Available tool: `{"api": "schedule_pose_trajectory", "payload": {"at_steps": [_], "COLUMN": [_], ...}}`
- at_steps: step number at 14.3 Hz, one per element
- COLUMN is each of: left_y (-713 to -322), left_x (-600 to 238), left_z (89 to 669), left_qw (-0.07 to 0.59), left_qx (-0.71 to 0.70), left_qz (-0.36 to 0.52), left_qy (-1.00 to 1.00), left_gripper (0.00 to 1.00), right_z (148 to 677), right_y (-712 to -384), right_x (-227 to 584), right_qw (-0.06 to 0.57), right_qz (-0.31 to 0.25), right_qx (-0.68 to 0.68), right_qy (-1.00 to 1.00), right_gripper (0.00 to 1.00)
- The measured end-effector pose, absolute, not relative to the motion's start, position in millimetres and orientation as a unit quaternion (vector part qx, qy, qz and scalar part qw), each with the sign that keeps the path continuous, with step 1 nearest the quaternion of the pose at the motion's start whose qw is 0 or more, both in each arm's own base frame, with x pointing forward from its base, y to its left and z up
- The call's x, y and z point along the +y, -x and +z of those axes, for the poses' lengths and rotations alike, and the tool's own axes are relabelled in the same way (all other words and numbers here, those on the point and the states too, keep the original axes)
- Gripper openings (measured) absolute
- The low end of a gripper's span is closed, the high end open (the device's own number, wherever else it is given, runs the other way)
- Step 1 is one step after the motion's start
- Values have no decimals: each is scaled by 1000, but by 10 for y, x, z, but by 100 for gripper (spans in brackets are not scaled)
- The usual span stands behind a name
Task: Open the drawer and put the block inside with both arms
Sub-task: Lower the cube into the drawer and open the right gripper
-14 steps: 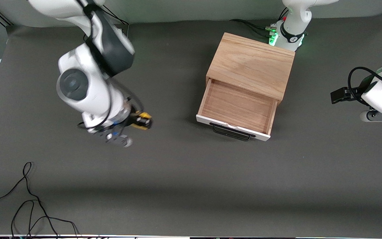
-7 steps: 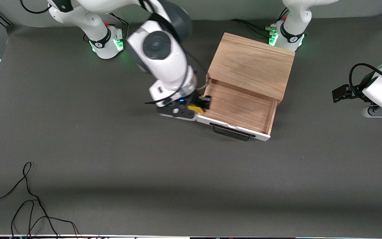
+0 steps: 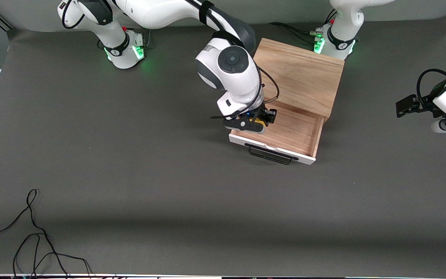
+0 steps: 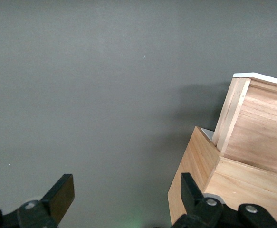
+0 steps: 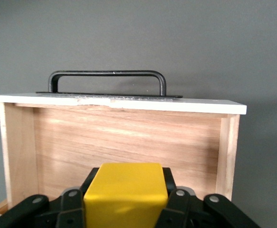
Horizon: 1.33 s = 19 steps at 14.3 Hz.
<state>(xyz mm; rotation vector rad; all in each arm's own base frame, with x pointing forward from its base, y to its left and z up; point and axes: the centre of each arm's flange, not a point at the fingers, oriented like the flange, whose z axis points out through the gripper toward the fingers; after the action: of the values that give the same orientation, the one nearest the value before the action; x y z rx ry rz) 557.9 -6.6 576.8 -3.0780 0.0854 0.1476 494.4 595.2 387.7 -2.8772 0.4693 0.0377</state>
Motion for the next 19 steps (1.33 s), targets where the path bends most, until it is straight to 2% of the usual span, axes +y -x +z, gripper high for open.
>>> {"api": "schedule_pose_trajectory", "payload": {"at_steps": [7,19], "left_y": [-5583,-5554], "left_x": [-203,-211], "left_z": [5820,5885], "left_qw": [25,18], "left_qx": [38,37], "left_qz": [37,32], "left_qy": [998,999], "left_gripper": [100,100], "right_z": [3237,3013], "right_y": [-4723,-4558], "right_x": [6222,6401], "right_qw": [87,94], "right_qz": [9,7], "right_qx": [190,202], "right_qy": [978,975], "right_gripper": [55,55]}}
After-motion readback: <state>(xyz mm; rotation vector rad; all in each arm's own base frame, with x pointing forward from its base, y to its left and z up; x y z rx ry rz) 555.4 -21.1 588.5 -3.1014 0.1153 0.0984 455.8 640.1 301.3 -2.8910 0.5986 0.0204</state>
